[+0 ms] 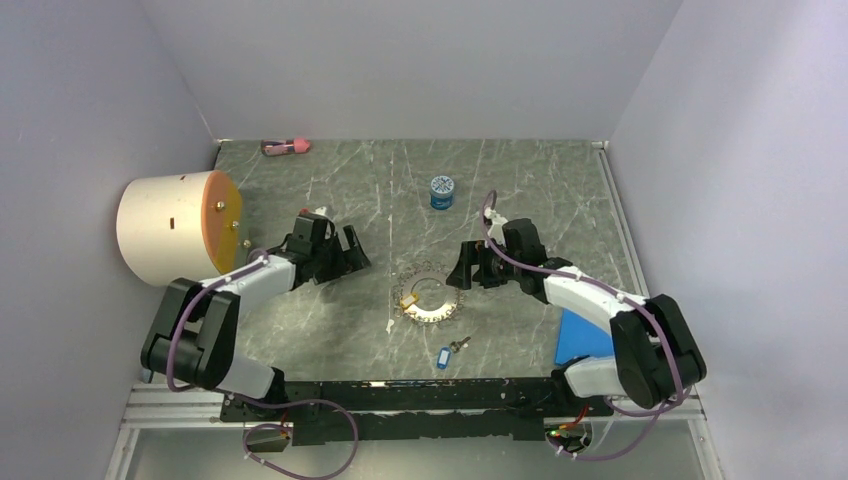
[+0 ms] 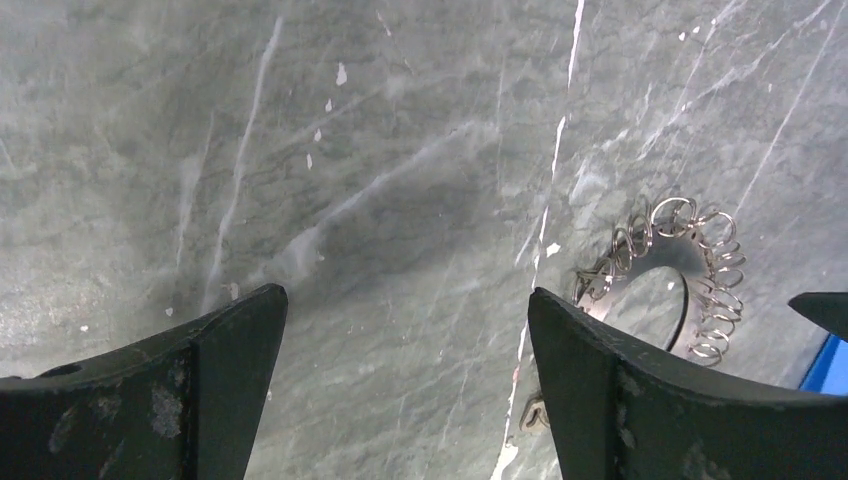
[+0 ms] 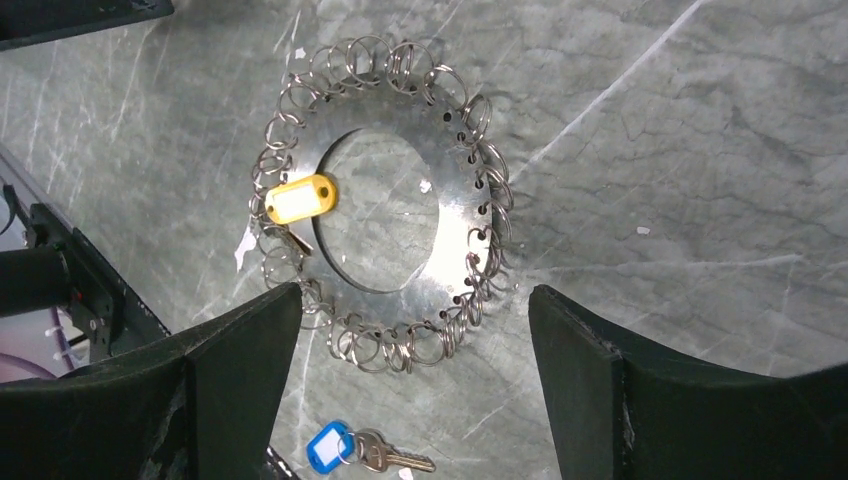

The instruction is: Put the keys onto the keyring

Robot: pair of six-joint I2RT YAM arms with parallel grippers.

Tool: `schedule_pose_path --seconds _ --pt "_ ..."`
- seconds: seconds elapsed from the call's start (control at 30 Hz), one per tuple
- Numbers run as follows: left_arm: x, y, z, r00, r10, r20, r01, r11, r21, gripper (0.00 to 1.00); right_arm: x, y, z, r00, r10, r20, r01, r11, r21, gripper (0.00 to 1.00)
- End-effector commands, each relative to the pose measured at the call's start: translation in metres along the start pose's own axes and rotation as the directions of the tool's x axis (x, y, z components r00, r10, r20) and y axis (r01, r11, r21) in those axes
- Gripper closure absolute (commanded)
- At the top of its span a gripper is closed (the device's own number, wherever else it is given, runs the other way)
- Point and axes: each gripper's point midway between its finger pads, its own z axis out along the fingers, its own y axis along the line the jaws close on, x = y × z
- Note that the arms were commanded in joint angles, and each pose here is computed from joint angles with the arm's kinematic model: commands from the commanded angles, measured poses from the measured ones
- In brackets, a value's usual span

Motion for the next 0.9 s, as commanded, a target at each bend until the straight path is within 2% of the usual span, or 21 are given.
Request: schedule_pose_path --seconds 0.0,0.17,0.3,0.43,0.67,0.87 --pt "-0.001 -0.013 -0.014 1.0 -0.025 0.001 0.024 0.996 0.088 0.05 -0.01 0.014 0.001 0.999 -0.032 -0.006 0.032 0.998 -0.048 0.14" --pt "-0.011 -0.003 -0.032 0.995 -0.016 0.103 0.01 0.998 0.06 0.05 -0.011 0.02 0.005 0.994 -0.102 -0.038 0.102 0.995 -0.022 0.17" --pt "-0.013 -0.007 -0.04 0.99 0.009 0.141 -0.023 0.995 0.098 0.05 -0.012 0.025 0.012 0.988 -0.144 -0.064 0.143 0.99 -0.013 0.18" --pt "-0.002 -0.021 -0.035 0.997 0.033 0.076 -0.046 0.982 0.182 0.05 -0.015 0.033 0.018 0.985 -0.159 -0.072 0.158 0.987 -0.024 0.18" --pt "0.023 -0.059 -0.013 0.997 0.01 -0.08 0.021 0.923 0.383 0.25 -0.018 0.04 0.023 0.986 -0.145 -0.08 0.141 0.989 -0.051 0.19" --pt "0.041 -0.076 0.003 0.985 0.069 -0.156 -0.002 0.92 0.391 0.34 -0.024 0.041 0.03 0.987 -0.132 -0.093 0.128 0.991 -0.048 0.2"
